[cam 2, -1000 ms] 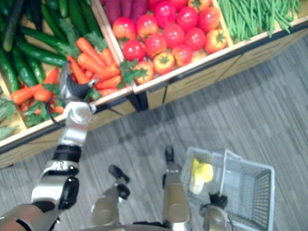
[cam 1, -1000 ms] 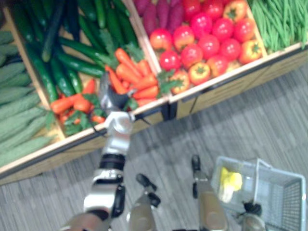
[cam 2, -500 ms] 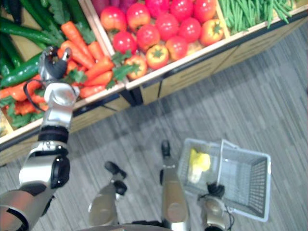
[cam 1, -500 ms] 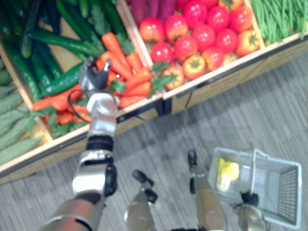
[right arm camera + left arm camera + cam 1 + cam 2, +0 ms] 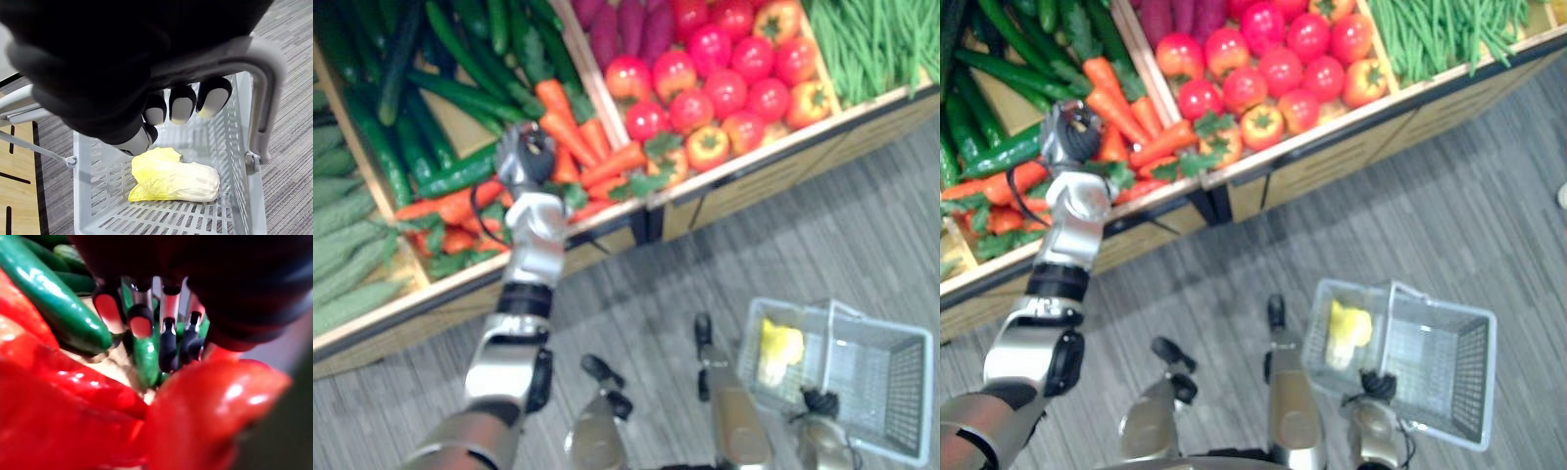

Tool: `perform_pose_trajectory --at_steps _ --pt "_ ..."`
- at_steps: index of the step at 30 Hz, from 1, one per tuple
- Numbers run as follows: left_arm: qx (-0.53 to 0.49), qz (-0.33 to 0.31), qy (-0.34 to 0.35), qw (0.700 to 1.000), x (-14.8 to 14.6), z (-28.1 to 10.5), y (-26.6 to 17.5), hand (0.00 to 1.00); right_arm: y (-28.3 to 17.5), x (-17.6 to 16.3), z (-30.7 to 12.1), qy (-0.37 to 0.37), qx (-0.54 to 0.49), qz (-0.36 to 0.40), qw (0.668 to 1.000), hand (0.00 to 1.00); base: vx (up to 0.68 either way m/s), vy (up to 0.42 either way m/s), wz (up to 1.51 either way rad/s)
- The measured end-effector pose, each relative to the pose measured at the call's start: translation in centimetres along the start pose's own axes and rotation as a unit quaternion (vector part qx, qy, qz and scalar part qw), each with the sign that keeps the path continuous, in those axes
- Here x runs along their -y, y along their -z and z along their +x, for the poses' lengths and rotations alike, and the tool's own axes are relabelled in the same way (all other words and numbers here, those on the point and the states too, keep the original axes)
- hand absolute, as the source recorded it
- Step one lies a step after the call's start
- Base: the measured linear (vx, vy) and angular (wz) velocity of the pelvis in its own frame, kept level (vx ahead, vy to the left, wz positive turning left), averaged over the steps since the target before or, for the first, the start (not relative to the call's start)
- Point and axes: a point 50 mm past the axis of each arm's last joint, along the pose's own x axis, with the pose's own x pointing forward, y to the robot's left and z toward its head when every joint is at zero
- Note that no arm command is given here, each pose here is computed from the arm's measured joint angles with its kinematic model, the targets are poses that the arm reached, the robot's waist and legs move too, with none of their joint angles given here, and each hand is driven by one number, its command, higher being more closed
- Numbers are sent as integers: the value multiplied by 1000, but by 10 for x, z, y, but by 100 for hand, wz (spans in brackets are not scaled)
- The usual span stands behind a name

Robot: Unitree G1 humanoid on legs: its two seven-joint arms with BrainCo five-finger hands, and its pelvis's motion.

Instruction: Pick vegetable in the basket

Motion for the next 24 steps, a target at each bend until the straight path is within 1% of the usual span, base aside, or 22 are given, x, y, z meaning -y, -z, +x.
perform_pose_trajectory --at_steps 7,10,13,15,16,19,22,24 --pt "36 3 -30 999 -13 -10 -6 100 14 4 -3 5 -25 -1 1000 100 -7 3 9" --pt "31 3 -38 999 -17 -17 2 100 22 8 -3 12 -44 -1 999 100 -1 11 8" --pt "21 11 -32 999 -16 -23 12 100 34 10 -4 14 -68 -5 998 100 6 -1 10" --pt "1 20 -24 999 -15 -32 27 100 48 16 -7 17 -100 -6 995 100 34 -5 6" --pt "-6 21 -29 999 -18 -35 32 0 54 18 -9 18 -109 -9 994 100 0 0 0" --pt "-3 35 -33 999 -20 -37 35 0 63 21 -12 22 -126 -12 992 100 3 4 10" --pt "-4 45 -13 999 -17 -46 42 0 67 22 -14 23 -134 -14 991 100 -6 2 3" --pt "-11 51 14 999 -11 -56 51 0 69 22 -14 23 -137 -16 990 100 0 0 0"
